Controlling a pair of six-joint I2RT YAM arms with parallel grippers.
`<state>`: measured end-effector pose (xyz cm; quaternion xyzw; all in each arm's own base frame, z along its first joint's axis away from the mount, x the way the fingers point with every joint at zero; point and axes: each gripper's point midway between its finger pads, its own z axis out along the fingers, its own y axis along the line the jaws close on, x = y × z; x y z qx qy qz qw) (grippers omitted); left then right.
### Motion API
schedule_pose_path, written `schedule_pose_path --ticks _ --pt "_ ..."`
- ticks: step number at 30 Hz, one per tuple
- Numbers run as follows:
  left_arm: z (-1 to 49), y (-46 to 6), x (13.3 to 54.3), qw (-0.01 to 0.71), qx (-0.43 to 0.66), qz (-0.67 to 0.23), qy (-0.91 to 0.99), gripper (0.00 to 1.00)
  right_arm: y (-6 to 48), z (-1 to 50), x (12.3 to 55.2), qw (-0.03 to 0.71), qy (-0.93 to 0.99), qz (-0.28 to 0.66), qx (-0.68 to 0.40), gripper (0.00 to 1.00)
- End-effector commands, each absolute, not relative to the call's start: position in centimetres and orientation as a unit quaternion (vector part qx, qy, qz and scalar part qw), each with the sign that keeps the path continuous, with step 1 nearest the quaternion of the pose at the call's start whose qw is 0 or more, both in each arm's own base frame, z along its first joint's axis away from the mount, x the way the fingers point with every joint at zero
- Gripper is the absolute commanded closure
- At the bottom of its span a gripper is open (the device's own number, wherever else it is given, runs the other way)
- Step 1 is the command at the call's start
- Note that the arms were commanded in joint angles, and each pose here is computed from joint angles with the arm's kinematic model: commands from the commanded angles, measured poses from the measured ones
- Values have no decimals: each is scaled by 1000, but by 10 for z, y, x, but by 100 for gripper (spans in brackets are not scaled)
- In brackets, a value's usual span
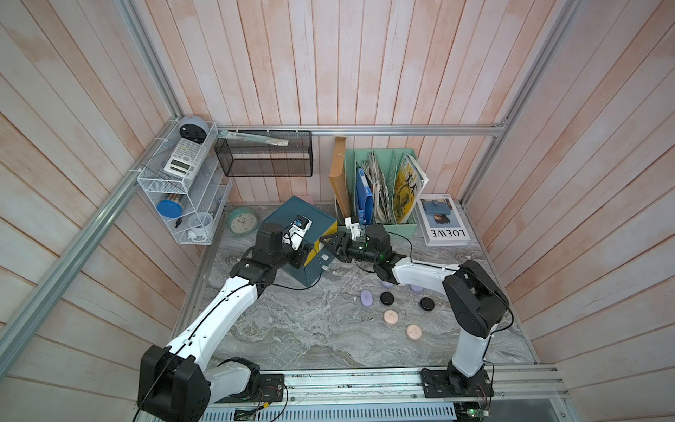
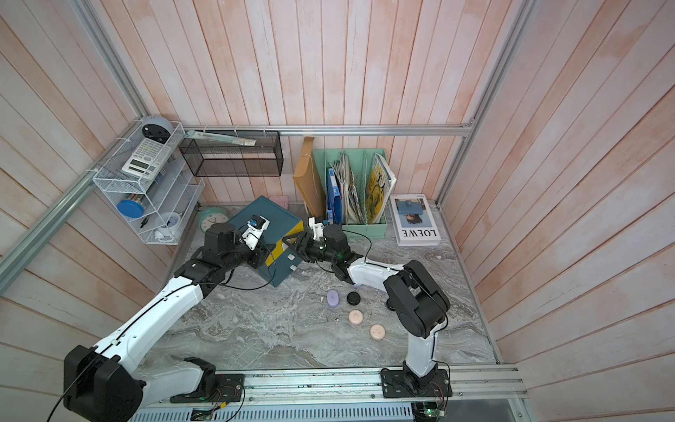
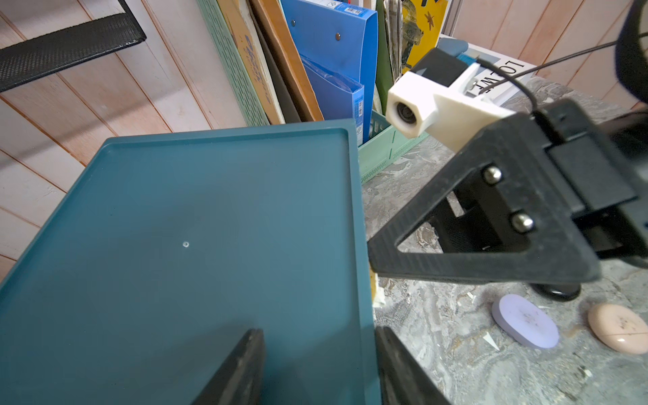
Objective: Put the bluetooth earphones in the drawer according to color
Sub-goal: Open the drawer in the storage box.
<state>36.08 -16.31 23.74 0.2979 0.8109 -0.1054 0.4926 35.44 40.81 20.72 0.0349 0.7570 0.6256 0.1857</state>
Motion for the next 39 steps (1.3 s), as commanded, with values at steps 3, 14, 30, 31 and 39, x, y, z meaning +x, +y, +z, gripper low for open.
schedule_pose_path --ticks 3,14,30,31,39 --pt "192 -145 355 421 285 -77 858 46 414 202 353 170 756 630 40 43" --pt "188 -149 354 412 289 -87 860 46 416 199 354 162 740 650 54 57" --pt "189 -150 353 414 291 -90 858 46 410 197 355 163 736 655 56 86" --pt "190 -150 352 415 291 -91 857 45 408 197 356 162 735 656 57 88" --pt "194 -150 351 423 292 -91 853 44 393 192 360 167 733 655 69 99"
